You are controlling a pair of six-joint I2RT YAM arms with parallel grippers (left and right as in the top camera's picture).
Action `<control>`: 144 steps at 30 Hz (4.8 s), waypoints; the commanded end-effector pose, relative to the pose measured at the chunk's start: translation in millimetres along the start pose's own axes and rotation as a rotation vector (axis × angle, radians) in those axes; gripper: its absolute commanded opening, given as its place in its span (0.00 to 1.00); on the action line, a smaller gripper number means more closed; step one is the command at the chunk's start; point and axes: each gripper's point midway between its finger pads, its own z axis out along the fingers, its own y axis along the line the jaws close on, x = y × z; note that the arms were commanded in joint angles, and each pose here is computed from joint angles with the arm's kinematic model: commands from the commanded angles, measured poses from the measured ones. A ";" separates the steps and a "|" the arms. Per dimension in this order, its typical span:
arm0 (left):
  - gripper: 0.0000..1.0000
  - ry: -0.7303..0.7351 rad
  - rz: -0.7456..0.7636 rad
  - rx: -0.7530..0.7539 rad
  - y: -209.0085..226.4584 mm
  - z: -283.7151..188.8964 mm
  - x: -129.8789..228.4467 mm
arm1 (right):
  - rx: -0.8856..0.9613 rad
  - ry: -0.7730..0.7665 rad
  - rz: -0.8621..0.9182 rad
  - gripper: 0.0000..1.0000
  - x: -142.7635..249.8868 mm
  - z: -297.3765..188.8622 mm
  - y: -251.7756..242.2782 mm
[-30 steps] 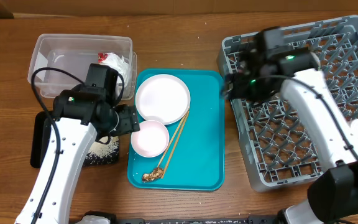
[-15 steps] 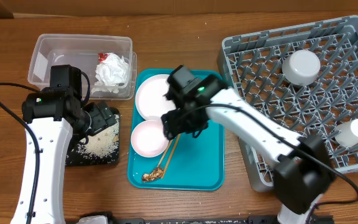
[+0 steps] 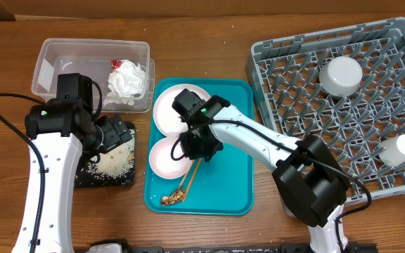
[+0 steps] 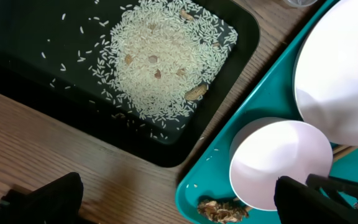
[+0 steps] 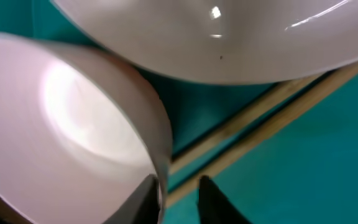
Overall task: Sort waste into correct bins and load items into the dishwasher
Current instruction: 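Grasp the pink bowl with right gripper and lift it, then place the pink bowl upside down in the rack's upper middle, then reach left gripper to the food scrap on the teal tray and grasp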
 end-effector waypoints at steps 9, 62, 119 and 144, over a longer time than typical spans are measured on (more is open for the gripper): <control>1.00 -0.011 -0.021 -0.009 2.0 -1.7 -3.0 | -0.005 -0.034 0.026 0.04 -8.8 -5.7 1.3; 1.00 -0.020 -0.021 0.005 -1.0 -1.8 -5.5 | 1.482 -0.438 1.089 0.04 66.1 -293.7 -553.2; 1.00 0.158 0.814 0.086 -92.9 41.6 145.4 | 0.200 -0.532 0.891 0.95 47.5 -286.6 -317.3; 0.93 0.378 0.797 0.105 -61.5 114.7 203.2 | 0.201 -0.527 0.892 0.95 48.4 -286.0 -317.0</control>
